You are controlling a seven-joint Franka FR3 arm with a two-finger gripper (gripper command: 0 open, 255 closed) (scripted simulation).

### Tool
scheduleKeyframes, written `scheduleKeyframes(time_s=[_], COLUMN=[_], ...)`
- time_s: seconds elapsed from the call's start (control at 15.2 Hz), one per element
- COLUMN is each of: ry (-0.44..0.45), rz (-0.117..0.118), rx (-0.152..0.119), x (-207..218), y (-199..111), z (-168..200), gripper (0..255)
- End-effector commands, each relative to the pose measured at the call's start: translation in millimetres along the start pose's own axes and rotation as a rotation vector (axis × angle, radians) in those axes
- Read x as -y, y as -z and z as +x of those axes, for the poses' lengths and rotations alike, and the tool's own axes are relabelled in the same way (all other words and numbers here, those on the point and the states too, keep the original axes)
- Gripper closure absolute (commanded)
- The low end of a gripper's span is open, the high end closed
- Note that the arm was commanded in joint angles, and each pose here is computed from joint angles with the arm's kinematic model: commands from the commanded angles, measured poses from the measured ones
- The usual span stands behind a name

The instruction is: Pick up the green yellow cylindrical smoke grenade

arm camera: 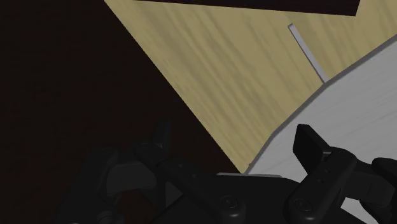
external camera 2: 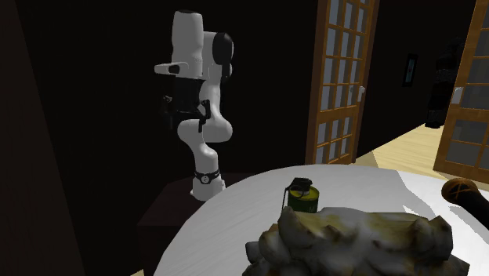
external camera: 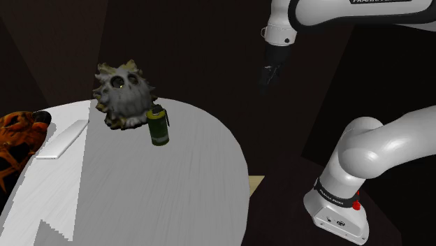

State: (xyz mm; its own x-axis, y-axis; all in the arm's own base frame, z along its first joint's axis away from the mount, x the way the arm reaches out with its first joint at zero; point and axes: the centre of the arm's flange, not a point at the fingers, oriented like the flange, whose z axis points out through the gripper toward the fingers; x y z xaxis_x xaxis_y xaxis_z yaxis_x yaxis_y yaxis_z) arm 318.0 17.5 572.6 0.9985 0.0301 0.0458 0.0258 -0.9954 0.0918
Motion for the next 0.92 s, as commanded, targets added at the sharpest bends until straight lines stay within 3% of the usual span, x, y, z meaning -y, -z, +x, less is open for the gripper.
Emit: scheduleKeyframes(time_s=[0.0,0.86], ry=[0.0,-0.029], rz=[0.0,-0.013], rx=[0.0,0.003], x=[0,139], y=[0,-8], z=[0,103], gripper=[0,0])
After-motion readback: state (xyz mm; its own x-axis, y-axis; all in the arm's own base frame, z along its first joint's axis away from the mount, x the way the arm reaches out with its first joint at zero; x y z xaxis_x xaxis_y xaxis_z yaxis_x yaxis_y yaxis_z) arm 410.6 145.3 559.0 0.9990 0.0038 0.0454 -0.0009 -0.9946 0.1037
